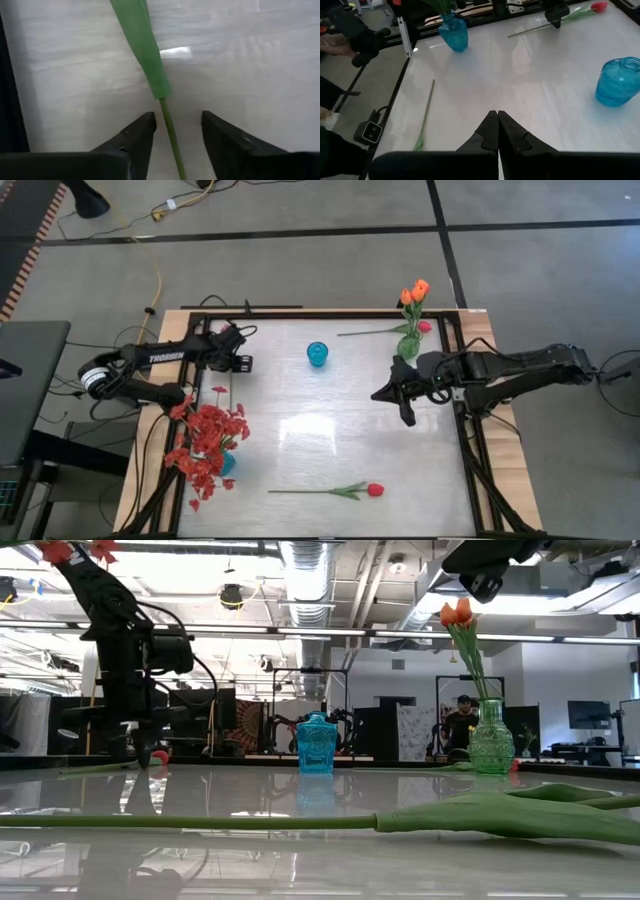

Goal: Sort flowers into vase by color
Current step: Put the top left red tulip into the top blue vase

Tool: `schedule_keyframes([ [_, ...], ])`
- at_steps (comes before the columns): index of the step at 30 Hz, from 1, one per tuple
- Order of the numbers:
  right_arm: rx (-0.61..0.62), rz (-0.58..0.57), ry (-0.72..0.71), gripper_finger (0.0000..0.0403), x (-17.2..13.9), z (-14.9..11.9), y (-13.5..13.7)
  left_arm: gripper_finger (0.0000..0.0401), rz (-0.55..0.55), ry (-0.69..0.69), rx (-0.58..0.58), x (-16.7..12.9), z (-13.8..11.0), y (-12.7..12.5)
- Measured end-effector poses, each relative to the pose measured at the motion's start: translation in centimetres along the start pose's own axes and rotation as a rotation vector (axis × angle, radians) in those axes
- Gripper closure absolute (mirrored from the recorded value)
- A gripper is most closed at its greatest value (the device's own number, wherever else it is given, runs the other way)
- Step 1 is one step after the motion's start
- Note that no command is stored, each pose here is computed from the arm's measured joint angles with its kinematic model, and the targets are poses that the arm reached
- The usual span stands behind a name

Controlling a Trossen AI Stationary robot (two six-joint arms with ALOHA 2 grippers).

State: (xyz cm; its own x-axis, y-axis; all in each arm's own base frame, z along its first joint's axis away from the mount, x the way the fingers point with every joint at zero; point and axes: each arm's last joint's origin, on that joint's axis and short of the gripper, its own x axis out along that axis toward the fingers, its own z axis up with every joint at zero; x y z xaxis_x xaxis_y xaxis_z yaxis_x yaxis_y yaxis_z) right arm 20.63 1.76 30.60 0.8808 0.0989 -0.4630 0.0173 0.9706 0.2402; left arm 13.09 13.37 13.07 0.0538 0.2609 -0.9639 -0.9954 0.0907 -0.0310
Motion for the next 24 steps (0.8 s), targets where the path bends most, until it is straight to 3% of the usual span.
schedule_keyframes([
  [3,0.001,0.001,-0.001,0.0378,0.0,0.0,0.0,0.0289,0.006,-0.011,0.023,0.0,-0.3,-0.3],
  [7,0.002,0.002,-0.007,0.0378,-0.1,0.2,0.1,0.038,-0.013,-0.038,0.042,-0.6,-0.3,-1.0],
  [9,0.001,0.005,-0.019,0.0378,-0.3,0.6,0.2,0.0391,-0.054,-0.052,0.045,-1.4,0.1,-1.4],
  [14,0.041,0.0,-0.078,0.0378,-1.1,2.3,0.1,0.0399,-0.26,-0.266,0.033,-6.5,2.3,-3.1],
  [18,0.227,-0.051,-0.116,0.0379,-0.7,4.5,-0.9,0.04,-0.515,-0.572,0.081,-11.9,4.0,-4.3],
  [24,0.273,-0.113,-0.152,0.0379,0.9,7.4,-0.7,0.0401,-0.873,-0.879,0.155,-16.6,5.3,-5.1],
])
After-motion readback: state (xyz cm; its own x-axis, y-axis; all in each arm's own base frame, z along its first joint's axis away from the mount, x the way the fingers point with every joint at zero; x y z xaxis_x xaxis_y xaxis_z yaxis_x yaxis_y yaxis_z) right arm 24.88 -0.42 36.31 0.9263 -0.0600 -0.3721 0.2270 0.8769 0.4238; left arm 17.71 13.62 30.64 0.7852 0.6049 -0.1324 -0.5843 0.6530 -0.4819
